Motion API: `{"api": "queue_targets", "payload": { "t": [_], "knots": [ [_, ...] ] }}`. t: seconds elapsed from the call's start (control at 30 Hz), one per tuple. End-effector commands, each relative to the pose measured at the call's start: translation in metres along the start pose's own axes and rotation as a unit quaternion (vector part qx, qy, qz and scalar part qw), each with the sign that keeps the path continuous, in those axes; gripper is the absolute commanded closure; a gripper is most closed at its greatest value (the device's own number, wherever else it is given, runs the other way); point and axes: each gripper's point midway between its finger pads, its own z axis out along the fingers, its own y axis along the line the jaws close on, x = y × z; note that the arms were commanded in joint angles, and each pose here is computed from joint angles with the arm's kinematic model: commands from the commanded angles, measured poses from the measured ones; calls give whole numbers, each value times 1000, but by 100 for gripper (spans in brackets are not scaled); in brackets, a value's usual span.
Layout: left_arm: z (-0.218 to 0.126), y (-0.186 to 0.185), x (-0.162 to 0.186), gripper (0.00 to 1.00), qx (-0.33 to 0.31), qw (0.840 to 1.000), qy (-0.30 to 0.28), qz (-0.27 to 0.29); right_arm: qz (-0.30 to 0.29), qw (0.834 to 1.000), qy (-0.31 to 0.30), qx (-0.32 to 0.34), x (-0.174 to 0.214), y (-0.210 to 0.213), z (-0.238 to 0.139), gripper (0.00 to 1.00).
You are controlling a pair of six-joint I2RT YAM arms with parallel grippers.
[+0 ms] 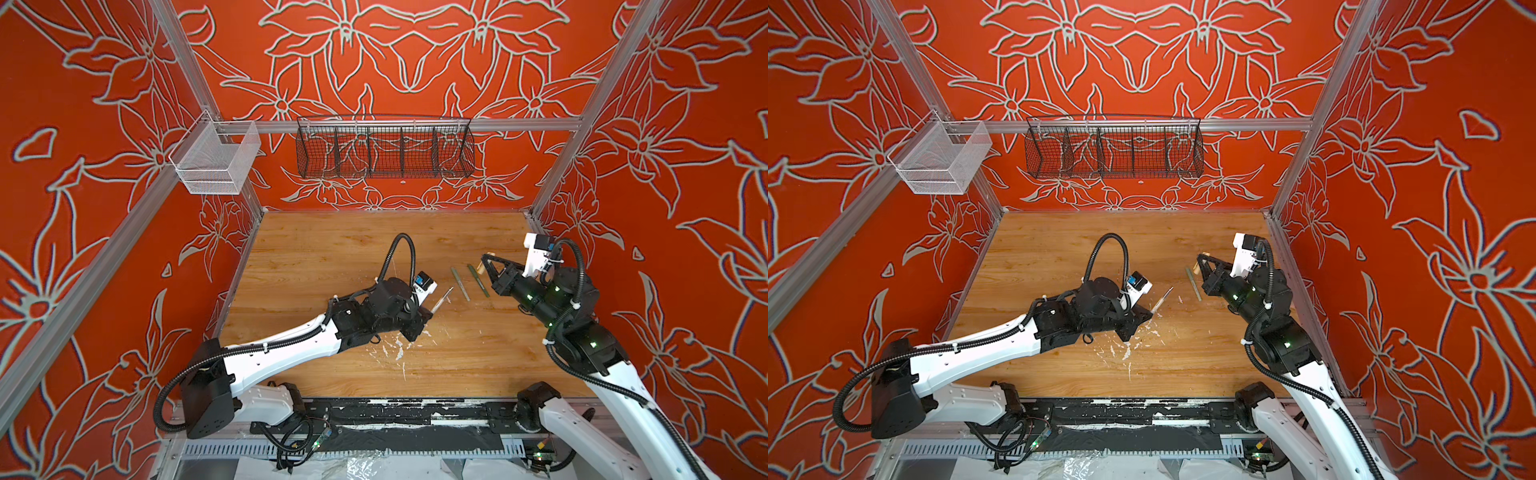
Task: Insert the pens into the pen caps
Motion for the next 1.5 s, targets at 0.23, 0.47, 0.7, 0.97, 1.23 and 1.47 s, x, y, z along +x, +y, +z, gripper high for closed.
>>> {"api": "queue_targets", "payload": {
  "t": [0.23,0.47,0.7,0.97,1.23,1.47],
  "knots": [
    [33,29,104,100,-58,979,182,-71,11,994,76,74,58,-51,6,100],
    [58,37,146,100,-102,954,272,-69,-3,992,86,89,68,-62,4,100],
    [69,35,168,100,-108,941,311,-73,-8,992,86,93,71,-66,4,100],
    [66,36,166,62,-114,938,321,-62,-20,992,87,86,66,-61,8,100],
    [73,43,149,45,-120,943,308,-41,-22,992,94,81,70,-62,13,100],
    [75,41,146,51,-90,947,301,-60,-22,992,94,82,69,-60,6,100]
  ]
}}
